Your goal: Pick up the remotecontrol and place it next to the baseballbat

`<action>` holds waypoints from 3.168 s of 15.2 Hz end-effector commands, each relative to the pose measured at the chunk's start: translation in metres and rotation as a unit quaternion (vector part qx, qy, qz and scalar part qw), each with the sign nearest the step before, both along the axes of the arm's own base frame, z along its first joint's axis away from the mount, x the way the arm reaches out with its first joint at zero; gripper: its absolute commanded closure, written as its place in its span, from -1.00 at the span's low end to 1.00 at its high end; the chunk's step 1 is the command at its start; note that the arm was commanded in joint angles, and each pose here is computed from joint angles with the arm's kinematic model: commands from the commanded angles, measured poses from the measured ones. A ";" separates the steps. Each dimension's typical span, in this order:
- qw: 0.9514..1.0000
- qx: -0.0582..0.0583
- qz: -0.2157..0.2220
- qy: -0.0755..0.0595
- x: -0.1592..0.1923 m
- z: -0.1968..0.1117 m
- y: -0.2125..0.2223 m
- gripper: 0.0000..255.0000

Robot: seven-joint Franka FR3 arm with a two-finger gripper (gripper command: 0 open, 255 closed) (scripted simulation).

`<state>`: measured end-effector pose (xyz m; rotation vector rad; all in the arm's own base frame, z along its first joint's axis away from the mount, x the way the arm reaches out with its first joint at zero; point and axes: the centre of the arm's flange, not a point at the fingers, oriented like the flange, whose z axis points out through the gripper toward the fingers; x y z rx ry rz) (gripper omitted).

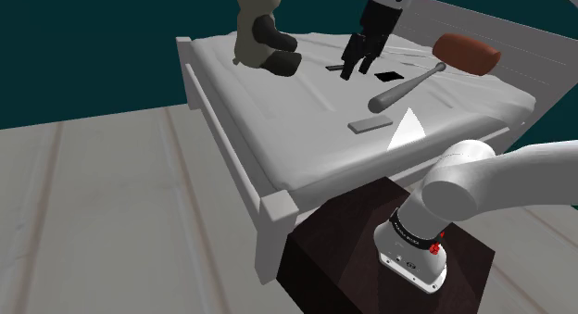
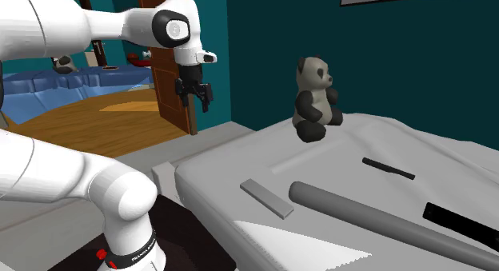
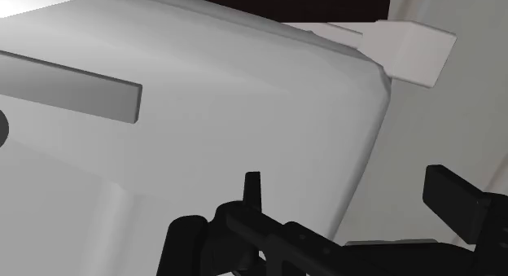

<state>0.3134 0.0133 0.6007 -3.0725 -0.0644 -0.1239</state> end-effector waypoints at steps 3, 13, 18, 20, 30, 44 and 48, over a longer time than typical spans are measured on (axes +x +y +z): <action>0.999 -0.003 0.037 0.002 -0.008 -0.017 -0.018 -1.00; 0.975 -0.018 0.221 0.010 -0.029 -0.100 -0.115 -1.00; 0.950 -0.025 0.310 0.013 -0.025 -0.140 -0.165 -1.00; 0.938 -0.028 0.346 0.015 -0.022 -0.156 -0.185 -1.00; 0.857 -0.041 0.513 0.022 0.018 -0.234 -0.280 -1.00; 0.856 -0.041 0.515 0.022 0.018 -0.275 -0.281 -1.00; 0.856 -0.041 0.515 0.022 0.018 -0.275 -0.281 1.00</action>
